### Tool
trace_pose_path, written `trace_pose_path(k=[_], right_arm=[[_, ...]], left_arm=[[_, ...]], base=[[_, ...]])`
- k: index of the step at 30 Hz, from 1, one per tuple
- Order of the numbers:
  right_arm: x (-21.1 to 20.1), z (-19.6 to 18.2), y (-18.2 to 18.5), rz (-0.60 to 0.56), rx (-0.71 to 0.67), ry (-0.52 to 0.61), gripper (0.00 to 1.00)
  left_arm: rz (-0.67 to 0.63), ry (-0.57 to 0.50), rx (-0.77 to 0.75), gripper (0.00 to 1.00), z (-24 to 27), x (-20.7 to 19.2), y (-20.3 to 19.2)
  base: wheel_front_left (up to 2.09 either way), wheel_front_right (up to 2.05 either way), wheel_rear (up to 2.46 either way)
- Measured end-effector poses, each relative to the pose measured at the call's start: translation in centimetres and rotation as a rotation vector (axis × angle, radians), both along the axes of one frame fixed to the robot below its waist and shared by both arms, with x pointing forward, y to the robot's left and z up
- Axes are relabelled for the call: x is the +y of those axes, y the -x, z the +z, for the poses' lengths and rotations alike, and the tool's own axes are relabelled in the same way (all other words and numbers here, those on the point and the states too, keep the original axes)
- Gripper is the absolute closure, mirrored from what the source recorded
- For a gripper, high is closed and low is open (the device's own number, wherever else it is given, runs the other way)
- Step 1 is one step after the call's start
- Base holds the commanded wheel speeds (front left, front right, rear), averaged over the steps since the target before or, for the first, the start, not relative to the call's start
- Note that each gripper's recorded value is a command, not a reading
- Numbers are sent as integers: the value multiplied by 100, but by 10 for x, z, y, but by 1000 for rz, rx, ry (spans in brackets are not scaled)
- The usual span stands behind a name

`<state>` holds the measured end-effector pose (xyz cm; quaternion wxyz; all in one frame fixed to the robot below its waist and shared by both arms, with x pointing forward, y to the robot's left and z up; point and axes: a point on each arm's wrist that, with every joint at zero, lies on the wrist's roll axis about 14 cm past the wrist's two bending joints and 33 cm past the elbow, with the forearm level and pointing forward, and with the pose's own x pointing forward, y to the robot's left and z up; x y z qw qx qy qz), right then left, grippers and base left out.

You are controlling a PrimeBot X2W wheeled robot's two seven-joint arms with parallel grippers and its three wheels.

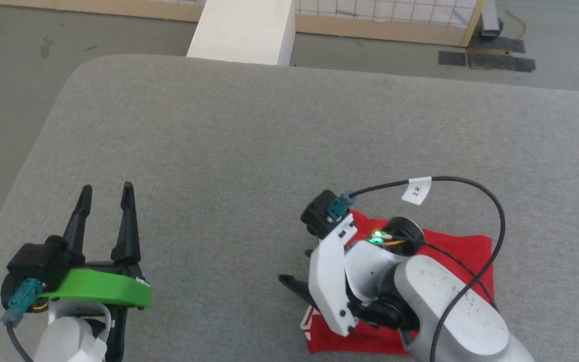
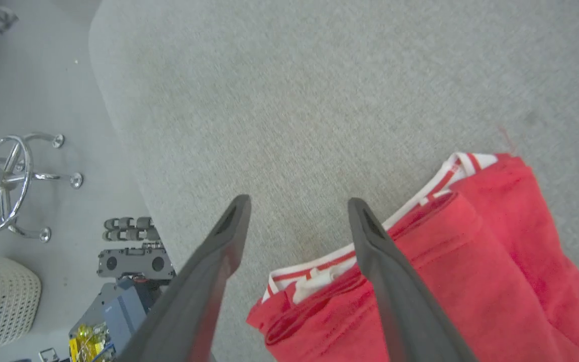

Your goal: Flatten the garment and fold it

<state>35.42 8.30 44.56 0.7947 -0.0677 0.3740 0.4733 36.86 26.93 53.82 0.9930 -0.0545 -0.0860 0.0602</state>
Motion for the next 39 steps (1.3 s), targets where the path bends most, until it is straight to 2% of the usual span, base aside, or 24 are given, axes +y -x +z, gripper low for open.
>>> trace_pose_path(k=[4,8,13,18,21,24,31,39], right_arm=[[4,29,-6,-25,-67,-99,0],[-19,64,-34,-134,-212,-177,0],[-88,103,-73,-379,-430,-212,0],[-166,96,-78,-632,-483,-154,0],[-207,74,-68,-746,-459,-70,0],[-231,40,-51,-813,-370,9,0],[-238,-24,-20,-829,-144,139,0],[-220,-65,-2,-756,25,218,0]], left_arm=[[-25,-5,-7,0,2,-8,-2],[-58,-26,-8,0,3,-20,-5],[-99,-45,-44,0,14,-36,-12],[-145,-58,-50,0,15,-54,-20],[-167,-70,-47,0,14,-63,-25],[-172,-69,-36,0,10,-66,-28],[-152,-62,3,0,-4,-60,-32],[-131,-56,38,0,-16,-51,-30]], base=[[0,0,0],[0,0,0],[0,0,0],[0,0,0],[0,0,0],[0,0,0],[0,0,0],[0,0,0]])
